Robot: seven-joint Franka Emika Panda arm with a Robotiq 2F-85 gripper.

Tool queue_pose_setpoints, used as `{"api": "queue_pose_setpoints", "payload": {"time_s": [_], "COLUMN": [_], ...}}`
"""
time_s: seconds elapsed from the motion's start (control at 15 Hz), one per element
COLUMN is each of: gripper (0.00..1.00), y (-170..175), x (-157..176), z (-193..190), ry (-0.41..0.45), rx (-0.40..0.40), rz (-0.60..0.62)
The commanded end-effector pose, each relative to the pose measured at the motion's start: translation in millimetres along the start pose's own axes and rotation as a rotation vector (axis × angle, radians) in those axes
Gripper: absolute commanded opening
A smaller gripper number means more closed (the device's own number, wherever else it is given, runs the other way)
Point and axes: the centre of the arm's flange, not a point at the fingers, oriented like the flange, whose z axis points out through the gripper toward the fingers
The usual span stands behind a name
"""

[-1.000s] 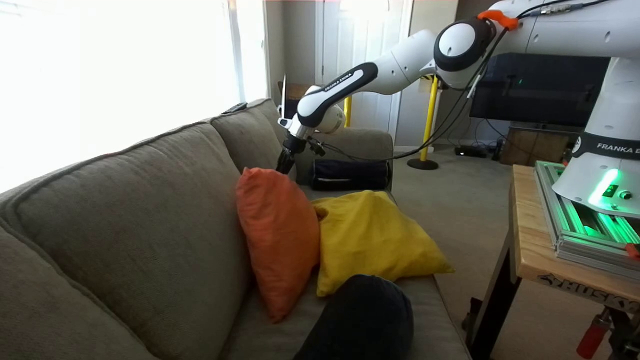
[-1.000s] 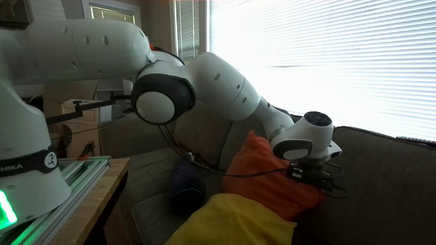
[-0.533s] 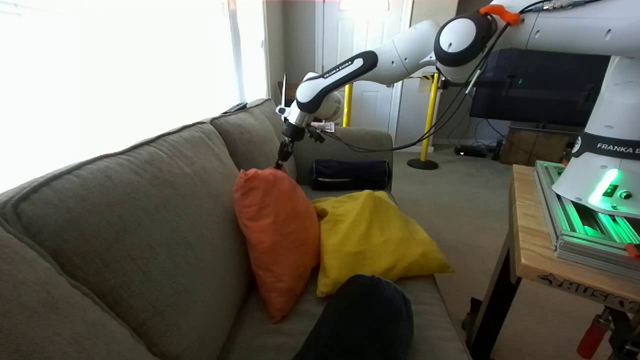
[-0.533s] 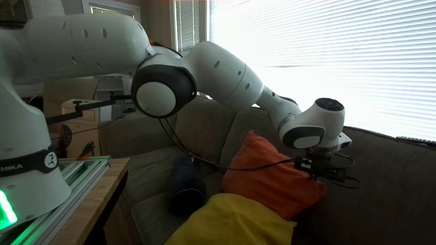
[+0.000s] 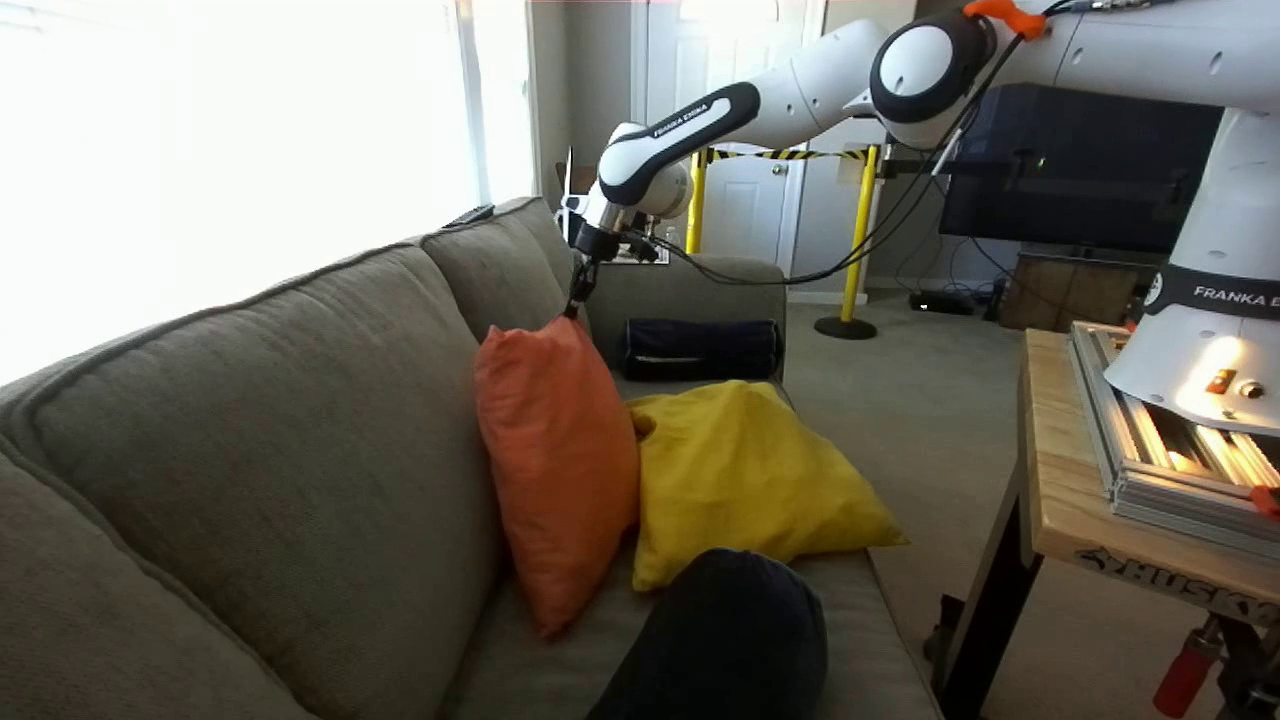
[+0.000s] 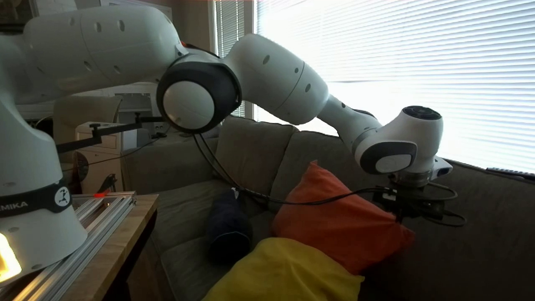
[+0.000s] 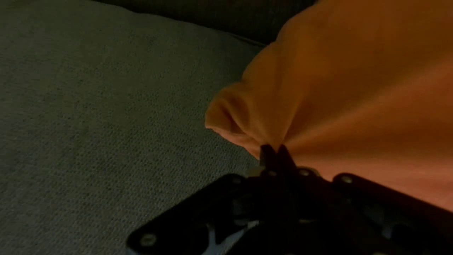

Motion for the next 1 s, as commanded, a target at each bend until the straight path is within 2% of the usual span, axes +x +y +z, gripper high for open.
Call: {"api": "queue_pose_setpoints", "payload": {"time_s": [0.0, 0.27, 0.47, 0.87, 0.93], "gripper": [0.01, 0.01, 0.01, 0.01, 0.01], "y": [27.6, 78.3, 104.0, 134.1, 139.5], "x": [-16.9, -41.0, -57.0, -100.1, -109.2], "z": [-57.0, -121.6, -172.3, -242.3, -242.2], "ry": [0.012, 0.054, 0.088, 0.050, 0.036], "rx": [-0.099, -0.249, -0.361, -0.568, -0.588], "rz": [0.071, 0.184, 0.249, 0.374, 0.395]}}
